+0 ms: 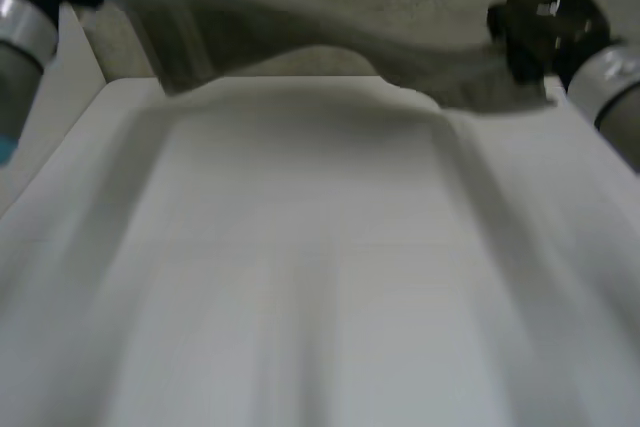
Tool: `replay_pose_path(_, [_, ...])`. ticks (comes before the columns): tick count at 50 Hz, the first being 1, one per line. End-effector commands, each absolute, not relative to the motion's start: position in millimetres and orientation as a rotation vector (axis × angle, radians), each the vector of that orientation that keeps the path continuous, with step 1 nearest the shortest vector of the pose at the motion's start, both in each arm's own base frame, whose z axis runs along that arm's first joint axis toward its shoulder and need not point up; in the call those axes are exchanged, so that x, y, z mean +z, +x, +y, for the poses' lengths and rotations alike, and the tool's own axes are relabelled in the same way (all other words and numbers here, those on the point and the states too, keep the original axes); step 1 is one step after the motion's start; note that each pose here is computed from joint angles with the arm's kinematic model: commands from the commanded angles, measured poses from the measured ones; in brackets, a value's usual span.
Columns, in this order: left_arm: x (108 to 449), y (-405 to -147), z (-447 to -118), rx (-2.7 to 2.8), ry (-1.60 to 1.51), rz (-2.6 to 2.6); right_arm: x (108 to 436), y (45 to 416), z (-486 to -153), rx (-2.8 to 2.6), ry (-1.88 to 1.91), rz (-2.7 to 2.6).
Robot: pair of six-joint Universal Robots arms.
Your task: Fold the towel.
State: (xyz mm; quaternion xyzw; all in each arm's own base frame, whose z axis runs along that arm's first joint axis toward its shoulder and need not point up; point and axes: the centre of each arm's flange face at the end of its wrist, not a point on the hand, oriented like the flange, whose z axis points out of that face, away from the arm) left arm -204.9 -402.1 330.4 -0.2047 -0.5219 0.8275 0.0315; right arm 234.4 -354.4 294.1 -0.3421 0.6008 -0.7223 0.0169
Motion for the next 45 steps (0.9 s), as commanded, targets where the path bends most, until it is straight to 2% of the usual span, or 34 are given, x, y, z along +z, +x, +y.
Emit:
replay_pose_path(1, [251.9, -197.3, -372.3, 2.342, -0.738, -1.753, 244.9, 214.2, -341.0, -2.048, -1.090, 2.031])
replay_pose_path(3, [220.6, -194.0, -357.5, 2.248, -0.763, -1.841, 235.3, 213.1, -336.5, -1.997, -1.097, 2.046])
replay_pose_path(7, [199.6, -180.0, -347.0, 2.185, -0.752, -1.944, 204.3, 212.9, -314.1, -1.824, -1.123, 2.108])
replay_pose_path(10, [188.6, -171.7, -333.6, 2.136, -0.742, -2.013, 202.5, 207.0, -302.6, -1.799, -1.122, 2.139])
replay_pose_path(18, [210.0, -167.5, -292.9, 2.123, -0.746, -1.983, 239.0, 178.9, -275.3, -1.788, -1.012, 2.240])
replay_pose_path(20, [236.8, -160.6, -270.6, 2.168, -0.716, -1.959, 251.8, 175.4, -264.6, -1.766, -0.984, 2.254])
replay_pose_path(23, [252.0, -156.3, -260.8, 2.168, -0.652, -1.954, 270.8, 171.2, -255.7, -1.781, -0.960, 2.244])
replay_pose_path(25, [252.5, -154.5, -260.5, 2.142, -0.613, -1.964, 286.9, 165.3, -262.4, -1.851, -0.958, 2.197])
replay_pose_path(29, [253.2, -152.2, -262.8, 2.121, -0.575, -1.961, 294.2, 162.3, -272.3, -1.875, -0.966, 2.167])
replay_pose_path(32, [245.8, -151.1, -271.5, 2.087, -0.569, -1.985, 275.8, 161.7, -293.8, -1.790, -0.956, 2.205])
replay_pose_path(36, [224.4, -152.4, -298.8, 2.002, -0.564, -2.046, 247.8, 165.0, -323.5, -1.690, -0.980, 2.261])
replay_pose_path(40, [210.0, -151.9, -318.2, 1.955, -0.562, -2.084, 232.5, 172.1, -337.6, -1.668, -1.044, 2.297])
replay_pose_path(45, [187.1, -171.6, -354.2, 1.910, -0.623, -2.094, 220.2, 190.1, -352.0, -1.685, -1.145, 2.284])
